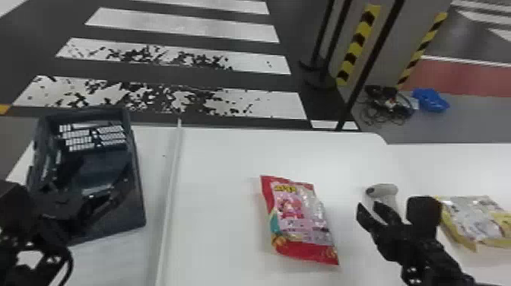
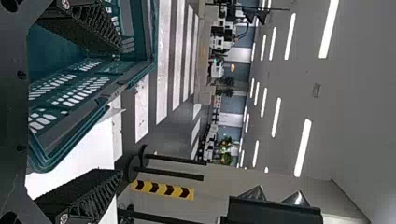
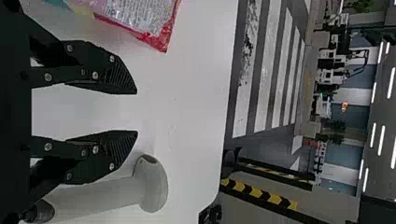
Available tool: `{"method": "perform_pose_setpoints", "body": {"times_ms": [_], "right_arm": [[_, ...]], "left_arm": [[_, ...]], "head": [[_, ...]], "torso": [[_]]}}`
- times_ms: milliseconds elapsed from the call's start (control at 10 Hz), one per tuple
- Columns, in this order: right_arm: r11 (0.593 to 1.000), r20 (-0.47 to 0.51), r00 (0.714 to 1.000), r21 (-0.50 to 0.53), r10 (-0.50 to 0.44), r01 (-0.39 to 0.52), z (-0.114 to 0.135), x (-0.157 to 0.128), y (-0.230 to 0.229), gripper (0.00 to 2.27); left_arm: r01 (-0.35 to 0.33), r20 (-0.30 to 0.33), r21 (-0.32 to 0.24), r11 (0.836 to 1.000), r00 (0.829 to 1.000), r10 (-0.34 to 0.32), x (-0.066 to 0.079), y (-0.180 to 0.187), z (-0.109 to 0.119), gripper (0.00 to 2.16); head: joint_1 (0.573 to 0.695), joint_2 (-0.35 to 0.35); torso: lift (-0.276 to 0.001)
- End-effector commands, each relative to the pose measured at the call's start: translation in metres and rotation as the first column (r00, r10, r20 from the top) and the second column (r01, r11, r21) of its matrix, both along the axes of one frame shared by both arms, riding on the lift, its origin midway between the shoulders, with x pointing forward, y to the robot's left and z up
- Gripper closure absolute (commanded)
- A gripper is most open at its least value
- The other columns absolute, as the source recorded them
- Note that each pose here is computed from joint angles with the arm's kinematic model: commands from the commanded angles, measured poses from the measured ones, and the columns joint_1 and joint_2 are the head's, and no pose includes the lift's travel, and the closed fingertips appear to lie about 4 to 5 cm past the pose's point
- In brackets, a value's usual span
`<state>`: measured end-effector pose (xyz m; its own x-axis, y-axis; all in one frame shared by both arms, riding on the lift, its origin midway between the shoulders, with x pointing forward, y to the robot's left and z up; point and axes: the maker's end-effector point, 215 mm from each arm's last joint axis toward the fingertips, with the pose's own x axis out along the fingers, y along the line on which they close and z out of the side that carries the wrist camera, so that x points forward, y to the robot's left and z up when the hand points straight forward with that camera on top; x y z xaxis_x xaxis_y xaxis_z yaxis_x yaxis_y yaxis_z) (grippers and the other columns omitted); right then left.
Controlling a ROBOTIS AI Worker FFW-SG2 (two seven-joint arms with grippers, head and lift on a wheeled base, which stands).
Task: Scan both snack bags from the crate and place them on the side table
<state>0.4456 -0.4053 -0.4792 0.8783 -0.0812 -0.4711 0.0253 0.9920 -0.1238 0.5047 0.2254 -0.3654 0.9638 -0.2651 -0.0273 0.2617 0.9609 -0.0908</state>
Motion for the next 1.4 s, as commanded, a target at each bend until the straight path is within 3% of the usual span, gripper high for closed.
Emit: {"method": "perform_pose_setpoints", "body": {"times_ms": [0,500,700,1000,1100,1300], "right_arm": [[0.999,-0.019,0.999,-0.021,-0.032,0.032,0.000,0.002,-0.027,0.18],[0.989,-0.103,0.987,-0.103,-0.121,0.110,-0.019,0.005,-0.112,0.18],[0.989,-0.126,0.984,-0.095,-0.123,0.111,-0.027,0.007,-0.127,0.17],[0.994,-0.140,0.986,-0.074,-0.093,0.083,-0.033,0.016,-0.129,0.17],[0.995,-0.140,0.986,-0.058,-0.088,0.080,-0.033,0.019,-0.131,0.22],[0.999,-0.149,0.988,-0.014,-0.034,0.032,-0.037,0.022,-0.121,0.54]], "left_arm": [[-0.003,0.000,0.001,1.000,1.000,0.003,-0.002,0.002,-0.001,0.08],[-0.005,0.004,0.001,1.000,1.000,0.005,-0.014,0.000,0.005,0.08],[-0.030,-0.002,0.006,1.000,1.000,0.030,-0.023,0.004,0.007,0.08],[-0.079,-0.060,0.023,0.997,0.995,0.080,-0.038,0.017,-0.003,0.08],[-0.085,-0.061,0.024,0.996,0.994,0.087,-0.042,0.019,-0.002,0.08],[-0.093,-0.064,0.028,0.995,0.993,0.095,-0.046,0.022,-0.003,0.08]], "head": [[0.695,-0.201],[0.695,-0.302],[0.695,-0.329],[0.695,-0.344],[0.695,-0.340],[0.695,-0.335]], "torso": [[-0.095],[-0.095],[-0.095],[-0.095],[-0.095],[-0.095]]}}
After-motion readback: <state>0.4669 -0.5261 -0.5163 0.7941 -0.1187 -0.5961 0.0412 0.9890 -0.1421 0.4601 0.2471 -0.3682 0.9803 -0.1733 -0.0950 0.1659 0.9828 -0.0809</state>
